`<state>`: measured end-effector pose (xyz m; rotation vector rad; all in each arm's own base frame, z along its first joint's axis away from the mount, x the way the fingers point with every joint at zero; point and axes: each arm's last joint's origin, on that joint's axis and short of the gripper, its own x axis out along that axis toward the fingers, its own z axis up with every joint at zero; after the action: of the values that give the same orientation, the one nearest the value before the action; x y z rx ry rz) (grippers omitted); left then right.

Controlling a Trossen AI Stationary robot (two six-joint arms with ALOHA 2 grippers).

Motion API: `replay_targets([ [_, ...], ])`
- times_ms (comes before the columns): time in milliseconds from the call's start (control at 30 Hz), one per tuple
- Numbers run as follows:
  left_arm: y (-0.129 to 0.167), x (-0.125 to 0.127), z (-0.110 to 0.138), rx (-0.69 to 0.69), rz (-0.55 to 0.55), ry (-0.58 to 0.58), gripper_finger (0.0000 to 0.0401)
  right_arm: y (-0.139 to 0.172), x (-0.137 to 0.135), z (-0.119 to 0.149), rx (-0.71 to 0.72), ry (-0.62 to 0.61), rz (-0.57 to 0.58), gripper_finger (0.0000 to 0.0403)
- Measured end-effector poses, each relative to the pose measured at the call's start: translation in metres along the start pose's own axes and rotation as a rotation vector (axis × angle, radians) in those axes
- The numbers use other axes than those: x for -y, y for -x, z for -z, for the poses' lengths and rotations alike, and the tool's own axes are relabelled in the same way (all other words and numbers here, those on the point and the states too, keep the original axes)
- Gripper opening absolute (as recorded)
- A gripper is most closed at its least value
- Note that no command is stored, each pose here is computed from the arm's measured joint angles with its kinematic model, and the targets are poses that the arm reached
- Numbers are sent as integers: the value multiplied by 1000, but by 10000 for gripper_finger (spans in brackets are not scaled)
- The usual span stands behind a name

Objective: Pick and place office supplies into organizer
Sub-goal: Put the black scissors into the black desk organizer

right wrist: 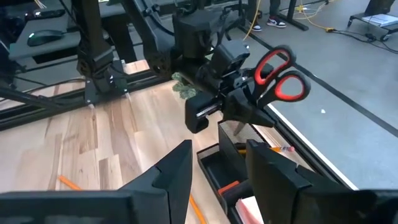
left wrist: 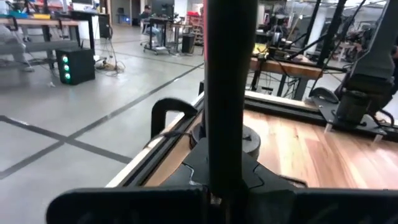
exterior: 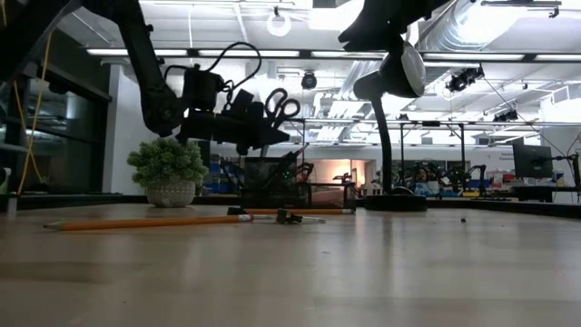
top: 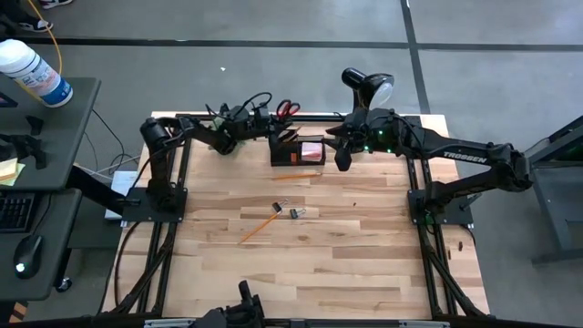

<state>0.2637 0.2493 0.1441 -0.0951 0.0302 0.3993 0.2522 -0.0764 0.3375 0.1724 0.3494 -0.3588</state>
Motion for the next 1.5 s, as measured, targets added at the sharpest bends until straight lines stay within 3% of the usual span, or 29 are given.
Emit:
replay_targets([
  [233, -6, 10, 10, -35, 11, 2, 6, 0, 0, 0, -1, 0, -2, 142],
  [700, -7, 13, 13, -62, -15, -14, 78, 0, 0, 0, -2, 1, -8, 142],
  [1500, -15, 2, -6, 26, -41, -96, 82, 0, -2, 2, -25, 1, -56, 142],
])
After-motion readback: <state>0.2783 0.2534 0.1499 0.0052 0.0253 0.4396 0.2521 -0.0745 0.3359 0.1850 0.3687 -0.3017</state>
